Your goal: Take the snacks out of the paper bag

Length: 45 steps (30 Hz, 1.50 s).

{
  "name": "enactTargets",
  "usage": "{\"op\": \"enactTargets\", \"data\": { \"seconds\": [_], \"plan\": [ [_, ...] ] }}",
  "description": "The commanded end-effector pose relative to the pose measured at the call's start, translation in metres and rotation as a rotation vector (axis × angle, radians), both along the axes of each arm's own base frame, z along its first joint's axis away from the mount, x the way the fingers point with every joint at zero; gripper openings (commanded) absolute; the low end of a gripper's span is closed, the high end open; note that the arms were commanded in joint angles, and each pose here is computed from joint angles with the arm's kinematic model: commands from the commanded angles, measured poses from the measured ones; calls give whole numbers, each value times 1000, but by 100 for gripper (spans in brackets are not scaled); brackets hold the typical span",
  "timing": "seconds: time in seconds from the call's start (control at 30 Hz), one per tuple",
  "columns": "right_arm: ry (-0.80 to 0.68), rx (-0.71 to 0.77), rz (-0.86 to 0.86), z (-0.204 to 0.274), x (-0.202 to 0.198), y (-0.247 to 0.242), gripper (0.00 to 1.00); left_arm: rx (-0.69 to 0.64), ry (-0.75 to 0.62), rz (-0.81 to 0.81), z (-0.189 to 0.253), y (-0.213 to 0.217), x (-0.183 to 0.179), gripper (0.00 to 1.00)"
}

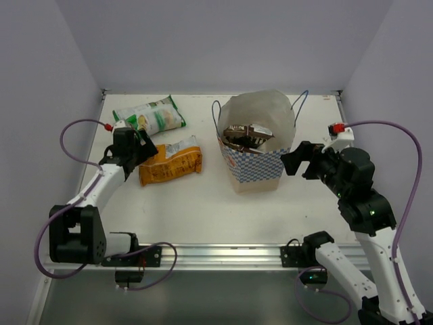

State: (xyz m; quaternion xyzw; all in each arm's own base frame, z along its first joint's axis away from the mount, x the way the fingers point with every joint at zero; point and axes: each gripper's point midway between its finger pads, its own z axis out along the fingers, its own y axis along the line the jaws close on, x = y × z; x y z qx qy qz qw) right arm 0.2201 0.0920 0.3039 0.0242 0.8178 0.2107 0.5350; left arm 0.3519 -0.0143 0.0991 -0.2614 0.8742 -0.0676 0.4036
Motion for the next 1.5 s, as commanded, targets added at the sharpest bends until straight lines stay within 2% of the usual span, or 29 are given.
{"op": "enactTargets", "data": {
  "seconds": [0.0, 0.23, 0.4, 0.53, 0.67, 0.9, 1.1, 1.23, 1.33, 1.4, 1.47],
  "plan": [
    [-97, -55, 48, 36, 2, 0, 99, -26, -141, -85, 70, -12, 21, 100],
    [-228, -134, 127, 105, 14, 8, 99, -100, -217, -285, 141, -57, 7, 100],
    [-229, -160, 220, 115, 35, 28, 99, -205, -226, -493, 170, -150, -26, 100],
    [-185, -207, 275, 101, 60, 46, 99, -287, -227, -545, 183, -196, -50, 100],
    [-140, -337, 322, 74, 83, 64, 99, -339, -249, -591, 202, -234, -69, 99],
    [-18, -420, 423, 24, 109, 97, 99, -336, -268, -616, 211, -266, -70, 98],
    [60, -478, 415, -6, 124, 97, 99, -308, -257, -620, 202, -292, -51, 94],
    [48, -477, 390, -5, 124, 93, 99, -261, -254, -615, 196, -300, -34, 83],
    [40, -473, 373, -2, 122, 90, 99, -255, -224, -635, 187, -308, -31, 67],
    [39, -464, 357, 1, 121, 89, 99, -256, -204, -641, 182, -311, -31, 59],
    [29, -457, 344, 6, 119, 86, 99, -257, -183, -652, 176, -312, -34, 46]
  ]
}}
